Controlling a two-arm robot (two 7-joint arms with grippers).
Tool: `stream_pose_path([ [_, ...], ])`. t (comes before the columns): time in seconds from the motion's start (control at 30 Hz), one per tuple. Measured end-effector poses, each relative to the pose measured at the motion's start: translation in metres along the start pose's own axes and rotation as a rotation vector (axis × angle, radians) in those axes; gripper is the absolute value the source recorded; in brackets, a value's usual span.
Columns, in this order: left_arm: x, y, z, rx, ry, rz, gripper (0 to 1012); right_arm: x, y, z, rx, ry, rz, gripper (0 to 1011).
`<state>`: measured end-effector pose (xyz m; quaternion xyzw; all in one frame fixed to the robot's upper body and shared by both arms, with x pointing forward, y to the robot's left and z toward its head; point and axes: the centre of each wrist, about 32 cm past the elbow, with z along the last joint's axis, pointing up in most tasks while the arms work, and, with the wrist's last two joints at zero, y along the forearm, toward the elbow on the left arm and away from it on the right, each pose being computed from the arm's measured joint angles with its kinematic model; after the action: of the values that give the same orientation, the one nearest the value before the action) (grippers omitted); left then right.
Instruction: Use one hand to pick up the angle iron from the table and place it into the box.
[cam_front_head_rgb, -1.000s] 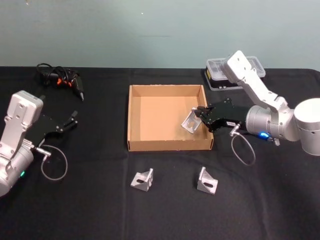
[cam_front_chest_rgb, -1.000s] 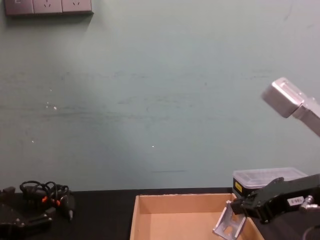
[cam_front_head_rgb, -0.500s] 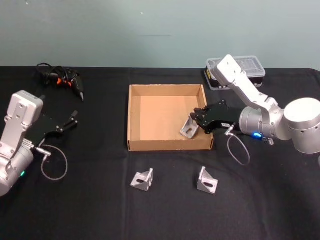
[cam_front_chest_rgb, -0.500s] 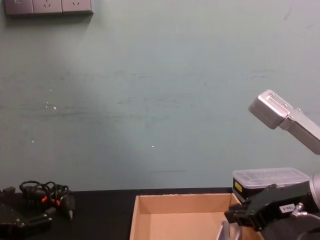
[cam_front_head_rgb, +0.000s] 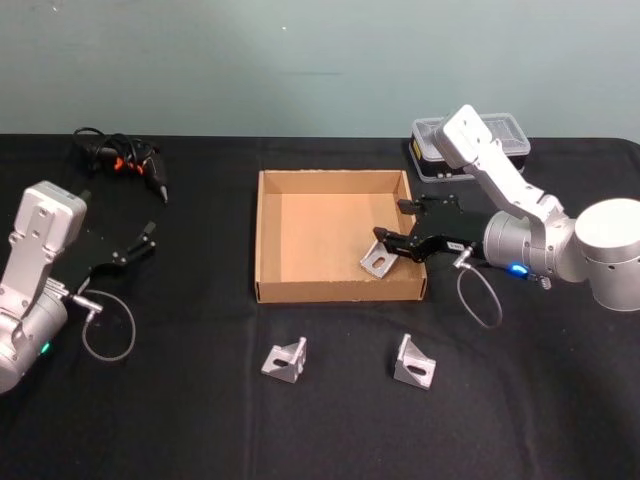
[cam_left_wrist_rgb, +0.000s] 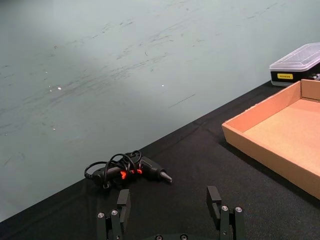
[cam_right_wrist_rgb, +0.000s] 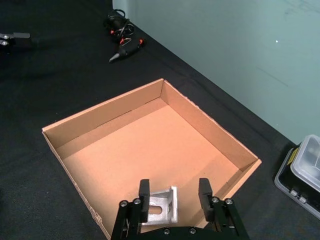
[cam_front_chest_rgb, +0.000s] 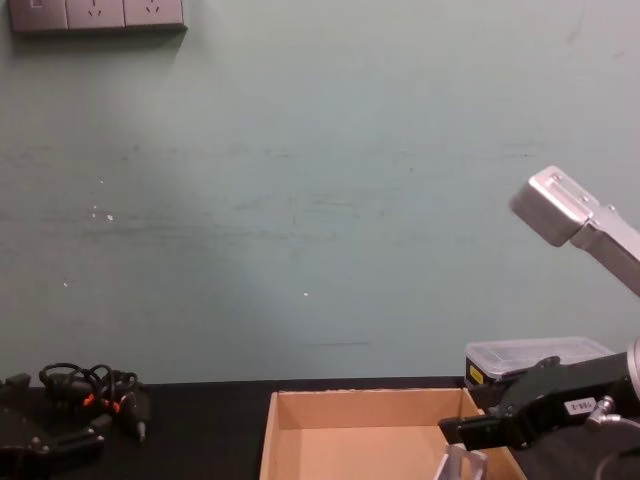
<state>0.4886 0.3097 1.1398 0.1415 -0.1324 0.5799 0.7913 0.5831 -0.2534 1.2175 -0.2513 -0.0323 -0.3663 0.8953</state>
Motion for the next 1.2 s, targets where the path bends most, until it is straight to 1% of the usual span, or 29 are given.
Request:
stream_pose_path([
  [0.03, 0.0000, 0.0000, 0.0000, 0.000, 0.000, 0.000, 1000, 0.000, -0.001, 0.000, 0.002, 0.000, -0.001, 628],
  [0.13, 0.0000, 0.0000, 0.0000, 0.000, 0.000, 0.000, 1000, 0.000, -0.004, 0.000, 0.013, -0.001, -0.010, 726],
  [0.17, 0.0000, 0.0000, 0.0000, 0.000, 0.000, 0.000, 1000, 0.000, -0.006, 0.001, 0.020, -0.002, -0.014, 743],
  [0.27, 0.0000, 0.0000, 0.0000, 0.000, 0.000, 0.000, 1000, 0.000, -0.012, 0.002, 0.035, -0.008, -0.019, 851],
  [0.37, 0.0000, 0.0000, 0.0000, 0.000, 0.000, 0.000, 1000, -0.001, -0.017, 0.003, 0.045, -0.014, -0.018, 908],
  [0.43, 0.0000, 0.0000, 0.0000, 0.000, 0.000, 0.000, 1000, -0.002, -0.024, 0.003, 0.054, -0.024, -0.014, 966],
  [0.5, 0.0000, 0.0000, 0.0000, 0.000, 0.000, 0.000, 1000, -0.004, -0.033, 0.003, 0.062, -0.031, -0.009, 1002],
  [0.57, 0.0000, 0.0000, 0.0000, 0.000, 0.000, 0.000, 1000, -0.005, -0.039, 0.003, 0.067, -0.037, -0.004, 1000],
  [0.6, 0.0000, 0.0000, 0.0000, 0.000, 0.000, 0.000, 1000, -0.007, -0.046, 0.003, 0.072, -0.041, 0.001, 1000],
  [0.7, 0.0000, 0.0000, 0.0000, 0.000, 0.000, 0.000, 1000, -0.009, -0.056, 0.002, 0.079, -0.046, 0.008, 1000],
  [0.73, 0.0000, 0.0000, 0.0000, 0.000, 0.000, 0.000, 1000, -0.011, -0.063, 0.003, 0.083, -0.051, 0.013, 1000],
  [0.9, 0.0000, 0.0000, 0.0000, 0.000, 0.000, 0.000, 1000, -0.018, -0.082, 0.001, 0.088, -0.058, 0.039, 1000],
  [0.93, 0.0000, 0.0000, 0.0000, 0.000, 0.000, 0.000, 1000, -0.021, -0.087, 0.000, 0.087, -0.059, 0.049, 1000],
  [1.03, 0.0000, 0.0000, 0.0000, 0.000, 0.000, 0.000, 1000, -0.027, -0.095, -0.004, 0.077, -0.061, 0.073, 1000],
  [1.07, 0.0000, 0.0000, 0.0000, 0.000, 0.000, 0.000, 1000, -0.032, -0.099, -0.006, 0.069, -0.061, 0.090, 1000],
  [1.1, 0.0000, 0.0000, 0.0000, 0.000, 0.000, 0.000, 1000, -0.033, -0.101, -0.008, 0.065, -0.059, 0.097, 1000],
  [1.13, 0.0000, 0.0000, 0.0000, 0.000, 0.000, 0.000, 1000, -0.037, -0.105, -0.012, 0.055, -0.056, 0.114, 1000],
  [1.17, 0.0000, 0.0000, 0.0000, 0.000, 0.000, 0.000, 1000, -0.037, -0.105, -0.012, 0.055, -0.056, 0.114, 1000],
  [1.2, 0.0000, 0.0000, 0.0000, 0.000, 0.000, 0.000, 1000, -0.041, -0.107, -0.015, 0.046, -0.052, 0.130, 1000],
])
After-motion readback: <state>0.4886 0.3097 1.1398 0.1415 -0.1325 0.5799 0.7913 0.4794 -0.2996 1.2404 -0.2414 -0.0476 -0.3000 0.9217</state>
